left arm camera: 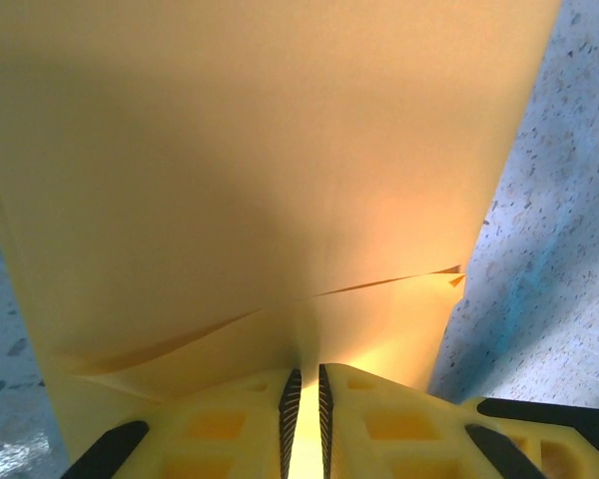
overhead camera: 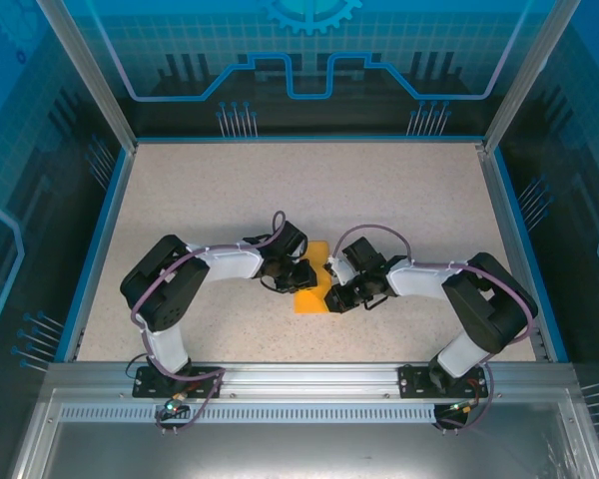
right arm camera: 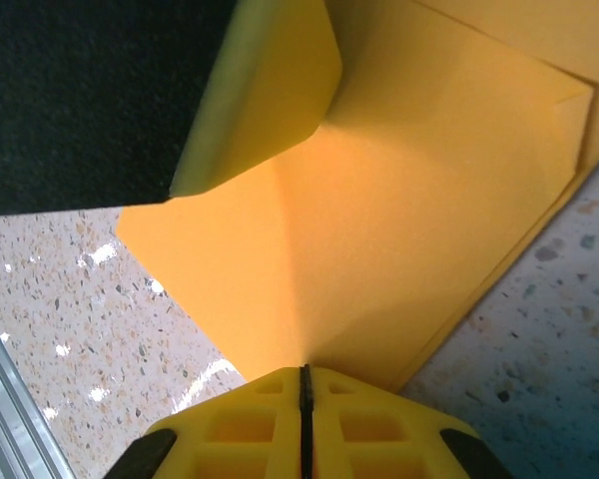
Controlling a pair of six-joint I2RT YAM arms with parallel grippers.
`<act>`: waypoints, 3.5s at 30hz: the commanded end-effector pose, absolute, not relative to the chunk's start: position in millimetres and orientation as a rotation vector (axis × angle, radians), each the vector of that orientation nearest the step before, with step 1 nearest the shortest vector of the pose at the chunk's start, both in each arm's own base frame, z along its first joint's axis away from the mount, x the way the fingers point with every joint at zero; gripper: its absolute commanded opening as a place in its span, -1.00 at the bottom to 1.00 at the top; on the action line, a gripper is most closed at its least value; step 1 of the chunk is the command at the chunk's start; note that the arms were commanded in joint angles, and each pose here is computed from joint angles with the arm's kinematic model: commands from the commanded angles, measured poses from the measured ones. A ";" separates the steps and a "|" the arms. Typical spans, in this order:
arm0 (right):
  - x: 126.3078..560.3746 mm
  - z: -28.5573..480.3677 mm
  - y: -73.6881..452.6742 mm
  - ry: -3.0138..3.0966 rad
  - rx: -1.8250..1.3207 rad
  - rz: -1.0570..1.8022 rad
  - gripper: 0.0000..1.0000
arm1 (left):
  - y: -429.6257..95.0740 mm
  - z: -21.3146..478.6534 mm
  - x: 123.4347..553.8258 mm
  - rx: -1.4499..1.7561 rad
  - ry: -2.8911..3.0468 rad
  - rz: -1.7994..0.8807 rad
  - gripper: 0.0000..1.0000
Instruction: Fold a paper plane with a square sheet of paper (pick it up from the middle)
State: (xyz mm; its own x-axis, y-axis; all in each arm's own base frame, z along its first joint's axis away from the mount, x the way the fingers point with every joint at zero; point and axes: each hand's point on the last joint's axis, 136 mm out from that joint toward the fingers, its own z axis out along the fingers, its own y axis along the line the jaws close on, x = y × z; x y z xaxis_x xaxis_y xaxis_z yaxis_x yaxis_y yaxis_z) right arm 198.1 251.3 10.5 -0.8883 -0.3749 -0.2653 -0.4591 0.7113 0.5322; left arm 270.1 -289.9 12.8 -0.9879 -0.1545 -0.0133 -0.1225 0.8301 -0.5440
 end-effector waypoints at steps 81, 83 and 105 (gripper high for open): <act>165.4 -25.8 213.9 2.942 -0.451 0.800 -0.84 | -231.5 -5.2 310.5 -0.246 2.973 -0.730 -0.57; 163.1 -23.8 214.9 2.944 -0.455 0.815 -0.84 | -232.4 -3.0 311.0 -0.242 2.970 -0.738 -0.56; 237.1 25.8 290.1 2.732 -0.616 0.907 -0.84 | -236.9 7.2 308.4 -0.218 2.953 -0.799 -0.55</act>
State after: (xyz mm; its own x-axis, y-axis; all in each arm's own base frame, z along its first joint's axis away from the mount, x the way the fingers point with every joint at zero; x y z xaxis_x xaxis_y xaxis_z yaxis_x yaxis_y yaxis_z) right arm 239.0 293.6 41.1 -0.8976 -0.2855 -0.3359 -0.4341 0.7055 0.5602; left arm 309.5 -252.0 14.8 -0.9878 -0.1518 -0.0355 -0.1074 0.8277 -0.5507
